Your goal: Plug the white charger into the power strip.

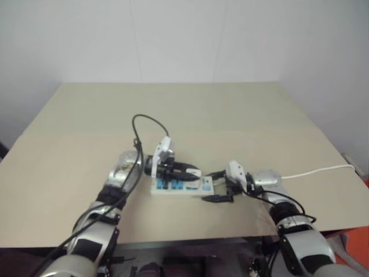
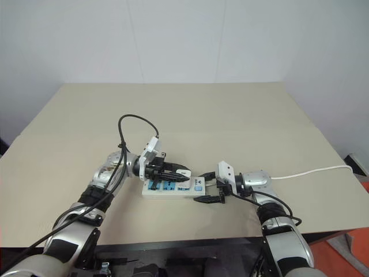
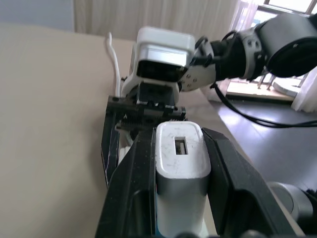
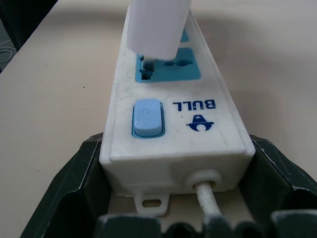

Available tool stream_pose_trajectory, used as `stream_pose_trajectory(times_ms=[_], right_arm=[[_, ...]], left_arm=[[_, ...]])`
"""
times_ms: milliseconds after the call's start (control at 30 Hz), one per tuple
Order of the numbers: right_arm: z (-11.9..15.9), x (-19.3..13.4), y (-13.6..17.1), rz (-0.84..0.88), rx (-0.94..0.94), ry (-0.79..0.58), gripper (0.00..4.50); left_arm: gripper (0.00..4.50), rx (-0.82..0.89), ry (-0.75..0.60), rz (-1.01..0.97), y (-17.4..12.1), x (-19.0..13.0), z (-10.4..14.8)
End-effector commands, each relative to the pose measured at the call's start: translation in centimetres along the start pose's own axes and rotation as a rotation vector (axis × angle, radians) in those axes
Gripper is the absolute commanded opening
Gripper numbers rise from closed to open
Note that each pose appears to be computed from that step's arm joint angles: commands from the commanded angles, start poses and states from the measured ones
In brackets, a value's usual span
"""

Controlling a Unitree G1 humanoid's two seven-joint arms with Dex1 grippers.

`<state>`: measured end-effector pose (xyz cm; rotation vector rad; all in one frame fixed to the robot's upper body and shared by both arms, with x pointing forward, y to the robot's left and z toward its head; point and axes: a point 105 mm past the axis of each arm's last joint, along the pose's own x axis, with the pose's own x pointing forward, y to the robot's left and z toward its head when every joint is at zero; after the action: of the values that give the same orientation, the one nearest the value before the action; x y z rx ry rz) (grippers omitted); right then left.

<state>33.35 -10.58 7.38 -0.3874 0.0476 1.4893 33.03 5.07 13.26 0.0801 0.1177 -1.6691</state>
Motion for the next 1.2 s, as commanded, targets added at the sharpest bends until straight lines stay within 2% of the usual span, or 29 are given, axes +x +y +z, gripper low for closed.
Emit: stream_pose_trajectory(times_ms=[33,300,600,800,1100,1167,1200], right_arm=[[-1.5,1.0,1.5,0.049,0.034,0.040,3.40],[-1.4,0.7,1.4,0.044,0.032,0.036,3.40],[-1.6,0.6,1.5,0.050,0.031,0.043,3.40],[-1.7,0.6,1.6,0.050,0.029,0.054,3.40],[-1.8,0.5,1.6,0.047,0.030,0.056,3.40],[-1.8,0.6,1.6,0.046,0.030,0.058,3.40],[-1.8,0.6,1.5,0.046,0.032,0.057,3.40]], left_arm=[[1.02,0.008,0.031,-0.008,0.0,0.1,-0.2],[1.02,0.078,0.070,-0.025,-0.9,-0.6,-1.7],[1.02,0.067,0.205,-0.011,-2.0,-1.3,-5.8],[1.02,0.026,0.272,0.045,-1.6,-1.6,-8.0],[1.02,-0.027,0.260,0.068,-1.4,-2.0,-8.2],[1.02,-0.052,0.221,0.067,-1.3,-2.1,-7.8],[1.37,-0.037,0.197,0.088,-1.1,-2.1,-7.5]])
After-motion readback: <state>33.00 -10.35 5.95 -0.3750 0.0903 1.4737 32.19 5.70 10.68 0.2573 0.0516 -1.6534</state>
